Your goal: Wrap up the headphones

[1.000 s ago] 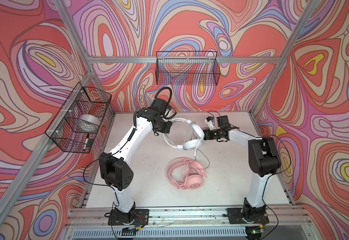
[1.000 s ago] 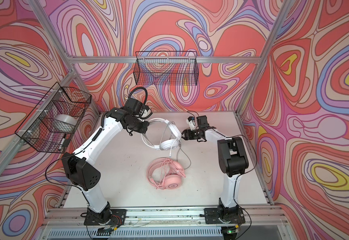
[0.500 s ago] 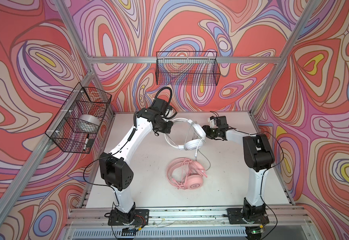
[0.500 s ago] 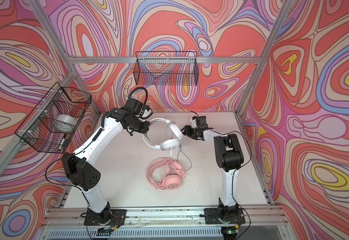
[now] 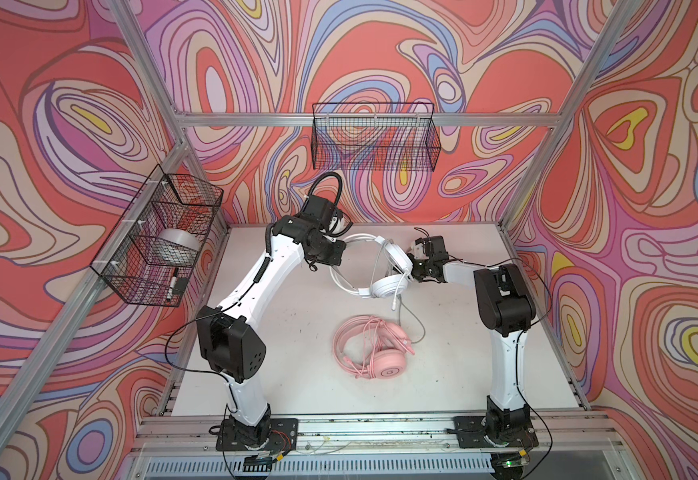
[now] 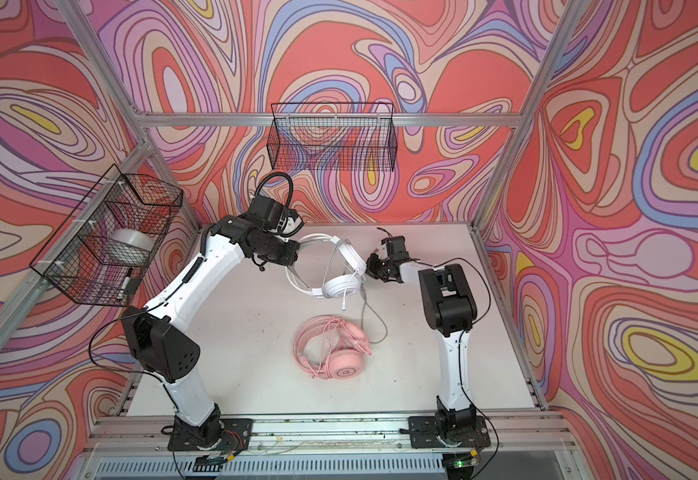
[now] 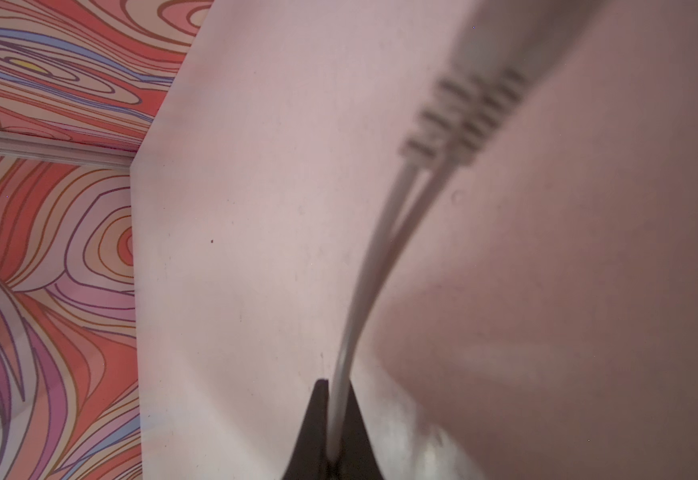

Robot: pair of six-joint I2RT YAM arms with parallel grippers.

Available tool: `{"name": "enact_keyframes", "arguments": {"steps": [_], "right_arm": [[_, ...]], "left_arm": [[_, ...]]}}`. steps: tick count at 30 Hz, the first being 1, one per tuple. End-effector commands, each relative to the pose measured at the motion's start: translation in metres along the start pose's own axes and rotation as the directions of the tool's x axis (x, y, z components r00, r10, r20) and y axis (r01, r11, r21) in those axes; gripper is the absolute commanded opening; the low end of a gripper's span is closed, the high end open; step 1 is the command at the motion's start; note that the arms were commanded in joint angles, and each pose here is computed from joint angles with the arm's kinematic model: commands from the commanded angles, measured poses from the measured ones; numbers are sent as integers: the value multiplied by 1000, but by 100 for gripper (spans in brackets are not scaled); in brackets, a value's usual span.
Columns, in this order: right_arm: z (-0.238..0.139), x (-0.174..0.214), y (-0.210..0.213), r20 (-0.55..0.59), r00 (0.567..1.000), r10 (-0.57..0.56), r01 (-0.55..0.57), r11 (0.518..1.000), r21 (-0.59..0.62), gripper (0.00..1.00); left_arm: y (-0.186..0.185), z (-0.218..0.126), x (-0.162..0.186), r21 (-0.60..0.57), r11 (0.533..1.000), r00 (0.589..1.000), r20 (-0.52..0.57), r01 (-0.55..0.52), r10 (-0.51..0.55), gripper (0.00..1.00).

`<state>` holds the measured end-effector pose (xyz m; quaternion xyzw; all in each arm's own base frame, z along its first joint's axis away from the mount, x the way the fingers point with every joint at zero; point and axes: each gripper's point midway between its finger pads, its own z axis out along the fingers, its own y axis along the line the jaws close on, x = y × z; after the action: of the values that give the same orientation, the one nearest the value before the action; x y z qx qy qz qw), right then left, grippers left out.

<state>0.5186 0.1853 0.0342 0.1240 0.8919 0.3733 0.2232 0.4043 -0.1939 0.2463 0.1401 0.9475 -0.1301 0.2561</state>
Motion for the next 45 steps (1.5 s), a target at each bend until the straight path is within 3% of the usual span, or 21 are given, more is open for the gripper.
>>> {"name": "enact_keyframes", "arguments": {"steps": [1, 4, 9, 12, 15, 18, 20, 25, 30, 35, 39, 43, 45], "right_arm": [[-32, -18, -28, 72, 997, -13, 4, 992, 125, 0], [-61, -24, -60, 94, 995, -18, -4, 974, 228, 0], [-114, -25, -117, 126, 992, -18, -35, 914, 404, 0], [-143, -25, -142, 150, 988, -27, -51, 867, 496, 0], [-164, -26, -154, 159, 986, -44, -52, 830, 556, 0], [-179, -28, -156, 151, 985, -83, -27, 793, 609, 1], [-186, -28, -153, 151, 983, -101, -14, 785, 620, 12], [-194, -22, -134, 146, 980, -138, 30, 818, 574, 39], [-209, -24, -91, 182, 952, -246, 132, 867, 480, 48], [-202, -20, -12, 177, 859, -480, 414, 856, 311, 54], [-178, -3, 34, 154, 771, -618, 601, 786, 141, 56], [-149, 6, 55, 118, 716, -688, 689, 724, 33, 58], [-133, 14, 65, 84, 669, -739, 742, 670, -9, 59]], "left_arm": [[7, -46, -31, 49, 993, 980, 161, 111, -117, 0], [29, -63, -40, 61, 972, 947, 219, 227, -234, 0], [78, -86, -43, 18, 909, 857, 326, 416, -399, 0], [109, -96, -38, -38, 860, 806, 372, 509, -460, 0], [123, -101, -35, -49, 839, 786, 384, 542, -485, 0], [118, -99, -36, -22, 851, 797, 366, 524, -481, 0], [113, -93, -35, 1, 858, 807, 339, 513, -483, 0], [100, -76, -31, 52, 882, 846, 261, 469, -465, 0], [91, -68, -27, 80, 900, 876, 208, 428, -435, 0], [77, -59, -21, 81, 929, 917, 152, 360, -369, 0], [60, -57, -18, 112, 949, 945, 119, 293, -306, 0], [36, -60, -16, 155, 969, 972, 99, 194, -211, 0], [24, -62, -13, 165, 976, 984, 84, 142, -157, 0]]}}
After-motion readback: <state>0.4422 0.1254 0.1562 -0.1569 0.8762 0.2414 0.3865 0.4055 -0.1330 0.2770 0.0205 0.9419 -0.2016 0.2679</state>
